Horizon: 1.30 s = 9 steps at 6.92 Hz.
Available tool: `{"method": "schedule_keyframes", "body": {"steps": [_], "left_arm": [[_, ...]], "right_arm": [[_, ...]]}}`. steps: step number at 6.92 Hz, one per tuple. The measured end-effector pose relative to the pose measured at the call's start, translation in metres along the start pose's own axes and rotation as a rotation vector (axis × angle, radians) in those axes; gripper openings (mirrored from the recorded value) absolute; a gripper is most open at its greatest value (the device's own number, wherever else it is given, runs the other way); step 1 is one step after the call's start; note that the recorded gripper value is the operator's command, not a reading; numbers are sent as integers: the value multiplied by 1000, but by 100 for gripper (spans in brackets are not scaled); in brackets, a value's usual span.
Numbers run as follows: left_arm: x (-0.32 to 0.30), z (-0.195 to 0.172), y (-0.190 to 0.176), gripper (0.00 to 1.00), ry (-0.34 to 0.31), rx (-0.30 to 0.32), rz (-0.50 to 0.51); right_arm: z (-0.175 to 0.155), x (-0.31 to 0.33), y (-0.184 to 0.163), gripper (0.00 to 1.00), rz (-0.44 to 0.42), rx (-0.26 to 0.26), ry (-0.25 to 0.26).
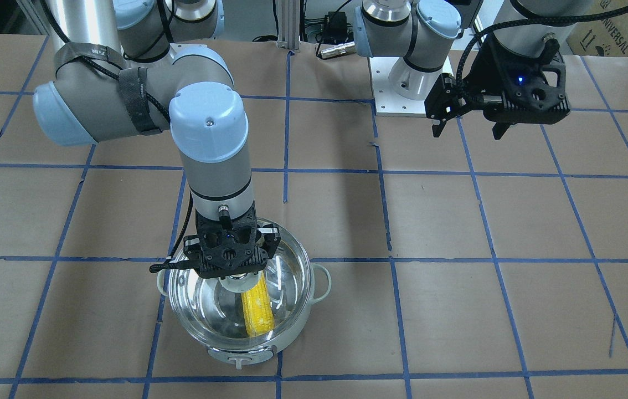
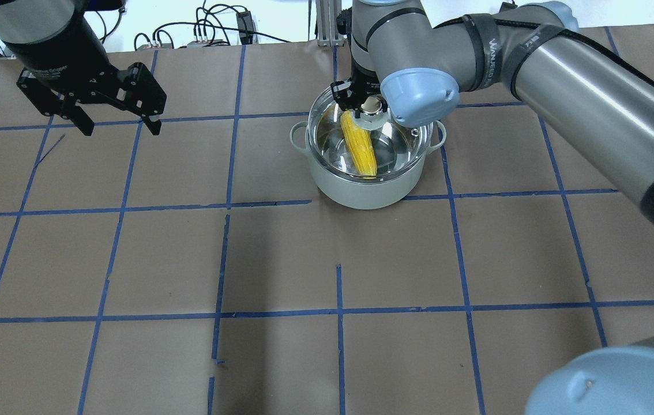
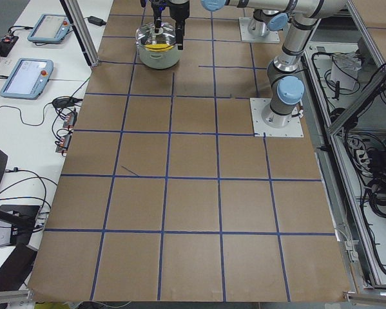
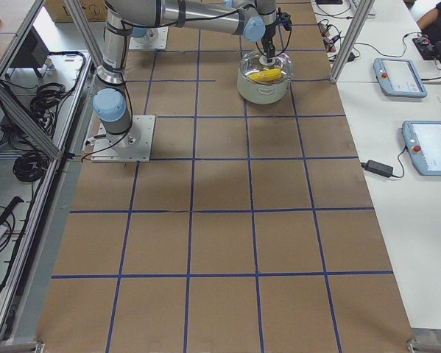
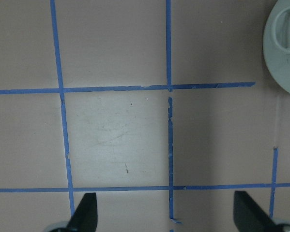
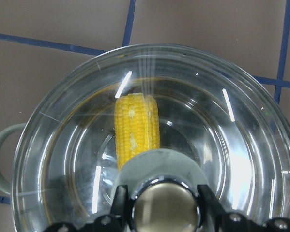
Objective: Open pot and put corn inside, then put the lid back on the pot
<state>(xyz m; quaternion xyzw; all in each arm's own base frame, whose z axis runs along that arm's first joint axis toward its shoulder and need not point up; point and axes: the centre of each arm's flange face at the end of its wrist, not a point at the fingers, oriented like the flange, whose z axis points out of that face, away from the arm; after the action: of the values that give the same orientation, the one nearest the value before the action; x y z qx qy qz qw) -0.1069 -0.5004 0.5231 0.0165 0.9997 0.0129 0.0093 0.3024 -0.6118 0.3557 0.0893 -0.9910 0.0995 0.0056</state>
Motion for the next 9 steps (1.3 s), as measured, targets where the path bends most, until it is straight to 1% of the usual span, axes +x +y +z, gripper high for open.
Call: {"method": "schedule_keyframes", "body": {"steps": [4, 9], "left_arm": [[0, 0, 0, 100, -1, 1, 4], [0, 1, 0, 100, -2, 1, 5]], "right_arm": [[6, -4, -1, 31, -1, -4, -2], [4, -2, 0, 31, -4, -3, 2]]}}
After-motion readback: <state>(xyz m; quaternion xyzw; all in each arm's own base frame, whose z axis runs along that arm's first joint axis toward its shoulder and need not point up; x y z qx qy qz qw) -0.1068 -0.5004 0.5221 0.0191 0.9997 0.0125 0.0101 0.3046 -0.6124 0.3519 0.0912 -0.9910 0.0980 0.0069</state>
